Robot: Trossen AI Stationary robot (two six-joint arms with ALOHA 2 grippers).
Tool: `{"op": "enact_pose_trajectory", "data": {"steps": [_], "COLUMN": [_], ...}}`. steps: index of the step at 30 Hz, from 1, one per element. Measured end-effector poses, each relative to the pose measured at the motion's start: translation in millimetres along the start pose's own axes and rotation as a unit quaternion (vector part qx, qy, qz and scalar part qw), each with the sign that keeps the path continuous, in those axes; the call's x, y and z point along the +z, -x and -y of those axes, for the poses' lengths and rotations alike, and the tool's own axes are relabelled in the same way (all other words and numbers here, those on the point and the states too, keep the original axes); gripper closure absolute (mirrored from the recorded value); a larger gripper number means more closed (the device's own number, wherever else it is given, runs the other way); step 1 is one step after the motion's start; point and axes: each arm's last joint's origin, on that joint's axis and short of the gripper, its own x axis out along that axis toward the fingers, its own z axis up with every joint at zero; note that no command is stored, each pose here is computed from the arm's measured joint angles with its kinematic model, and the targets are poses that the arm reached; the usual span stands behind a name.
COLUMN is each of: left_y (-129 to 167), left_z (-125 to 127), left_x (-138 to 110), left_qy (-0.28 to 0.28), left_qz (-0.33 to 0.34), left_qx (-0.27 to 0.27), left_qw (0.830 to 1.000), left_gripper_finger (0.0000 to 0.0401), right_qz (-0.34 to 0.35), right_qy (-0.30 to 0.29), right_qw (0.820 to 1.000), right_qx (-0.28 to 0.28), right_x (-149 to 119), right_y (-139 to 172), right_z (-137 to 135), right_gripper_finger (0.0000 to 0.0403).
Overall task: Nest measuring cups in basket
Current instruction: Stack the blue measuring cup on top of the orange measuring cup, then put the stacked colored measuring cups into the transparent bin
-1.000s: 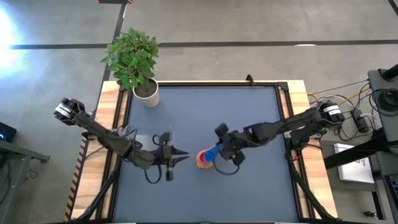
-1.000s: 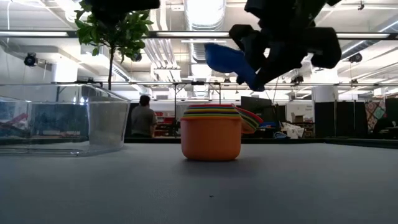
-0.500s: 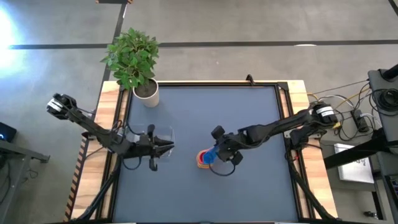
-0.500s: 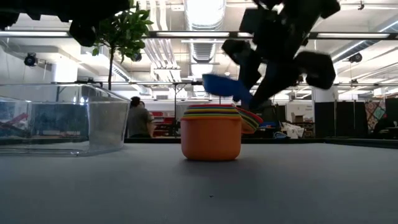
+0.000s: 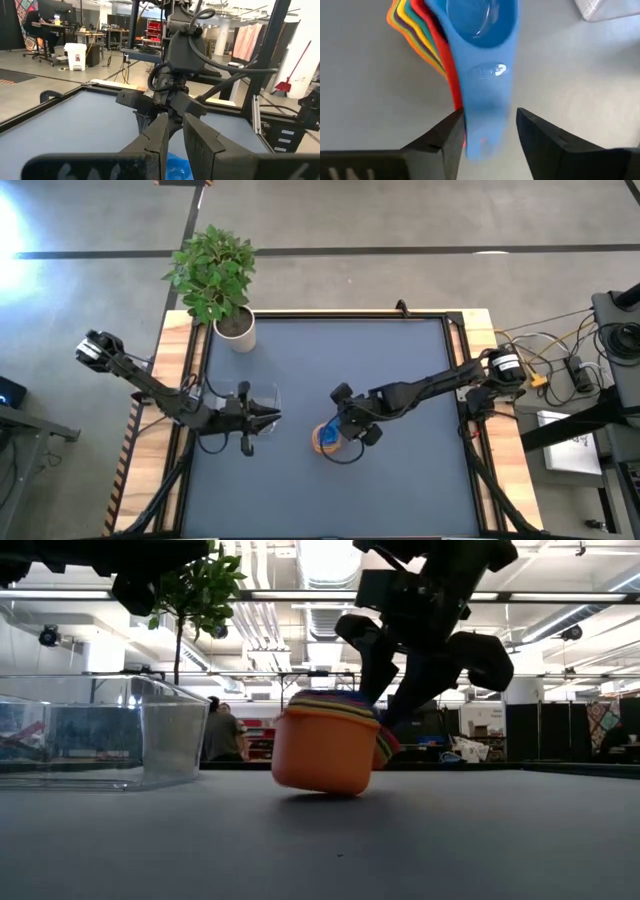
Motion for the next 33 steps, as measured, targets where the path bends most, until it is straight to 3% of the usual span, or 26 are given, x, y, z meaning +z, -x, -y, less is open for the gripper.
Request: {"op": "enact_pose_trajectory", "data": {"steps": [10, 13, 17, 33], "left_y": [0, 0, 0, -1], "left_z": [0, 0, 0, 0], "left_x": [-1, -1, -2, -4], "left_qy": [-0.001, -0.001, -0.003, -0.006], "left_qz": [-0.003, -0.004, -0.006, -0.009], "left_qx": [0.000, 0.000, 0.001, 0.002], "left_qw": [1.000, 1.000, 1.000, 1.000], "left_gripper_finger": [0.0360, 0.0360, 0.0360, 0.0360], "right_qz": [0.007, 0.021, 0.034, 0.023], "right_qy": [-0.019, -0.059, -0.093, -0.079], "right_qw": [1.000, 0.998, 0.994, 0.994], "right_qx": [0.003, 0.028, 0.047, 0.069], "right_x": [3, 3, -1, -5], "right_y": [8, 9, 9, -17], "right_z": [4, 6, 12, 11], "right_gripper_finger": [0.0168, 0.0154, 0.0143, 0.0129]}}
